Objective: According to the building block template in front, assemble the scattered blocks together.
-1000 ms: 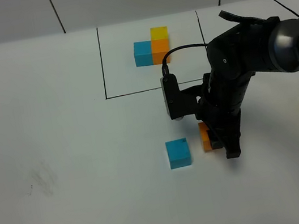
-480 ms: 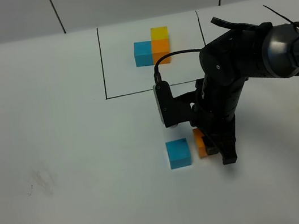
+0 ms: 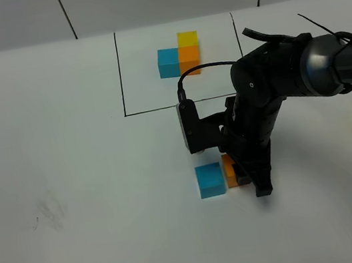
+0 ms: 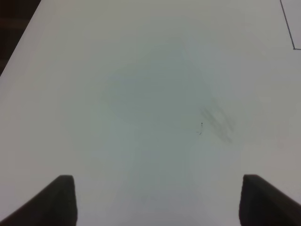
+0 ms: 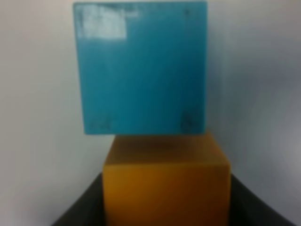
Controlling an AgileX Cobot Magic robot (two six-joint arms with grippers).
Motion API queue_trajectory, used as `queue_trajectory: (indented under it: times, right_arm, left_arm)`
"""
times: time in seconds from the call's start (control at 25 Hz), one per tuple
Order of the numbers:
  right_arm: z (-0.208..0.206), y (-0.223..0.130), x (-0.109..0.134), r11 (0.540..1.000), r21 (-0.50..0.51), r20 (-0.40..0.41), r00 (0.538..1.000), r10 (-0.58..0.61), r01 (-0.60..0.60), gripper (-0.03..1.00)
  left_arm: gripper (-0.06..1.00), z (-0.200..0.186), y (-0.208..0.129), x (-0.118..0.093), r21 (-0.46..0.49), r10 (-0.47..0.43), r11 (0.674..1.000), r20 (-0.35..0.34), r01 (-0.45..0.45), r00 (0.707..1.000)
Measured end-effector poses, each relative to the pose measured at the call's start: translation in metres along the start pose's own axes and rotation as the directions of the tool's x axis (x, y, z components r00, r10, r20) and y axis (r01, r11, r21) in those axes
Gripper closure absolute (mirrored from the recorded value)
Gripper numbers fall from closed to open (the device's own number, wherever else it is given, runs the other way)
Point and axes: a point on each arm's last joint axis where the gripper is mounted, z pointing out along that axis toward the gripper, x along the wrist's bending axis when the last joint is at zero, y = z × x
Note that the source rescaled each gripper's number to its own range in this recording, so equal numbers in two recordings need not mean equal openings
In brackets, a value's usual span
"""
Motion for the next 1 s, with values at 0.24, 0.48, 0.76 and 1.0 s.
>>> queue_trajectory:
  times: [0.24,0.48,0.76,1.0]
  right_arm:
    - [0.003,0.006,0.004,1.000,-0.008,-0.007,1.000,-0.013,0.013,0.80]
    - [0.013,0.005,0.004,1.000,-0.002,-0.024,1.000,-0.005,0.004,0.80]
    - [0.019,0.006,0.002,1.000,-0.006,-0.021,1.000,0.023,-0.023,0.80]
    - [0.020,0.006,0.001,0.996,-0.005,-0.021,0.996,0.091,-0.091,0.80]
  left_arm:
    - [0.34,0.000,0.000,0.000,0.000,0.000,1.000,0.000,0.000,1.000]
    - [0.34,0.000,0.000,0.000,0.000,0.000,1.000,0.000,0.000,1.000]
    - [0.34,0.000,0.000,0.000,0.000,0.000,1.000,0.000,0.000,1.000]
    - [0.34,0.000,0.000,0.000,0.000,0.000,1.000,0.000,0.000,1.000]
